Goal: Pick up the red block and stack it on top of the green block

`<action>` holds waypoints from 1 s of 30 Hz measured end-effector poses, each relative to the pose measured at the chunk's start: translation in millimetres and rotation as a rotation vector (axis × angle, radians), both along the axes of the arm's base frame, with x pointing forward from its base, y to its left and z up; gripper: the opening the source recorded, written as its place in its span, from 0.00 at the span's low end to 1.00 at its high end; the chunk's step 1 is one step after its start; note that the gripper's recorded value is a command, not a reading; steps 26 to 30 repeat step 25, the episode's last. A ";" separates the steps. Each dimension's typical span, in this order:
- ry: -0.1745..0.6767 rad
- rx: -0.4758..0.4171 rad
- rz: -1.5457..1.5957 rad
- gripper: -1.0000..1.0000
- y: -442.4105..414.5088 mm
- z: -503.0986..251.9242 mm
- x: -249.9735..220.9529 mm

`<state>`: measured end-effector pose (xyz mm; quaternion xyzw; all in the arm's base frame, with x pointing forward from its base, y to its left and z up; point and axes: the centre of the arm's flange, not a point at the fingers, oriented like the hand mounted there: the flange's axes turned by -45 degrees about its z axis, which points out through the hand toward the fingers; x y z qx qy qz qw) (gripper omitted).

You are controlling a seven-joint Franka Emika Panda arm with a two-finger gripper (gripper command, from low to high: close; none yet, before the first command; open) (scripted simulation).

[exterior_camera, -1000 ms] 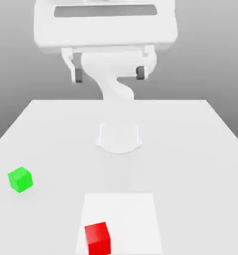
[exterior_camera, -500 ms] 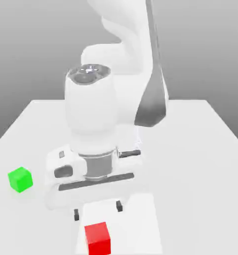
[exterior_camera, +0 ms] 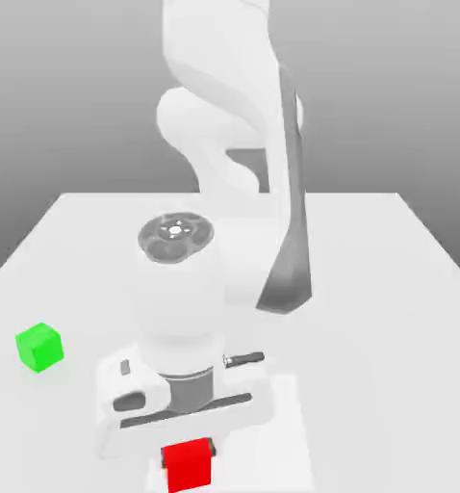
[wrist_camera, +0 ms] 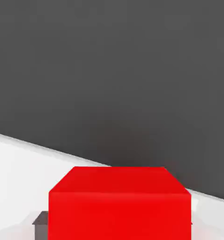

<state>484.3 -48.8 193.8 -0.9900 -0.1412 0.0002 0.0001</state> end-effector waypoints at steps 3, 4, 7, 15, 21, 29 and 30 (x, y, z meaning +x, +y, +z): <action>-0.002 -0.013 -0.144 0.00 -52.2 24.0 -20.7; -0.002 -0.019 -0.217 0.00 -76.9 29.1 -32.9; -0.002 -0.028 -0.466 0.00 -154.2 41.2 -83.7; -0.001 -0.001 -1.012 0.00 -259.7 46.8 -230.7; -0.003 0.003 -1.021 0.00 -259.0 2.4 -231.8; 0.000 0.001 -1.025 1.00 -258.7 -11.6 -234.2; 0.000 0.001 -1.025 1.00 -258.7 -11.6 -234.2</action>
